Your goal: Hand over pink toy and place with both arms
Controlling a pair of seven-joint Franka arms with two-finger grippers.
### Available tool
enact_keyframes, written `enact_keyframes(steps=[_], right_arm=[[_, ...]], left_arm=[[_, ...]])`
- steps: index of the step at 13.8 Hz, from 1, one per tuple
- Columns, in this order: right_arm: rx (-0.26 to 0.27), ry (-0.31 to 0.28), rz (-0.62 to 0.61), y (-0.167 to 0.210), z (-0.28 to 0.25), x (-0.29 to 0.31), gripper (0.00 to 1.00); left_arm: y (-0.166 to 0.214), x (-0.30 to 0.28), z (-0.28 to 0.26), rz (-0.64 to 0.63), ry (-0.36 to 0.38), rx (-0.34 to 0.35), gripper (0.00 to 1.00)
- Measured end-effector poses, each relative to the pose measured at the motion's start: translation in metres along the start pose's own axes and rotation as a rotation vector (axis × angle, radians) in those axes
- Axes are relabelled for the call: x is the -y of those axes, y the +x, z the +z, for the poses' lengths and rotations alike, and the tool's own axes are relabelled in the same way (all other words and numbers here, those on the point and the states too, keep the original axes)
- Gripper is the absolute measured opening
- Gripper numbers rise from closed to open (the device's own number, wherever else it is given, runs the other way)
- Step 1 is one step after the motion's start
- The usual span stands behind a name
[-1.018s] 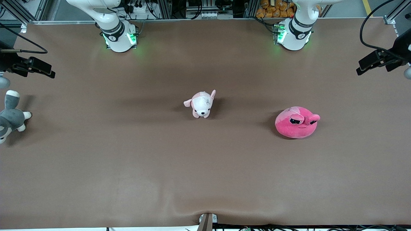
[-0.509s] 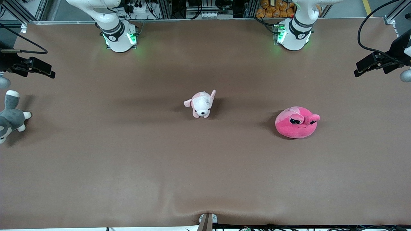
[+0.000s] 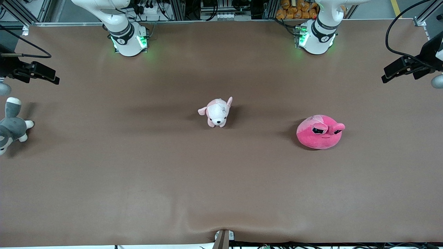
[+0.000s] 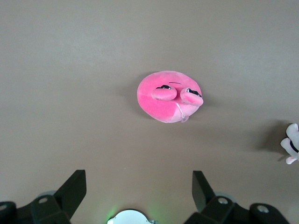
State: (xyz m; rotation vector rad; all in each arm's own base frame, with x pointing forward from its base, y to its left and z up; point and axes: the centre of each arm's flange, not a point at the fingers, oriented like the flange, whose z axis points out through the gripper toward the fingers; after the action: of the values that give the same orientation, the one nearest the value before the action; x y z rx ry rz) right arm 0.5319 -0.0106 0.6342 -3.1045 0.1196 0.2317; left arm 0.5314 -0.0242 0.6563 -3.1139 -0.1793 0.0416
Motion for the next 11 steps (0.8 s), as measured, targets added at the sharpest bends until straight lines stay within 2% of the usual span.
enact_keyframes(steps=[11], right_arm=[[0.001, -0.002, 0.002, 0.0004, 0.0006, -0.0008, 1.0]], left_arm=[[0.0032, 0.0023, 0.0044, -0.005, 0.001, 0.008, 1.0]])
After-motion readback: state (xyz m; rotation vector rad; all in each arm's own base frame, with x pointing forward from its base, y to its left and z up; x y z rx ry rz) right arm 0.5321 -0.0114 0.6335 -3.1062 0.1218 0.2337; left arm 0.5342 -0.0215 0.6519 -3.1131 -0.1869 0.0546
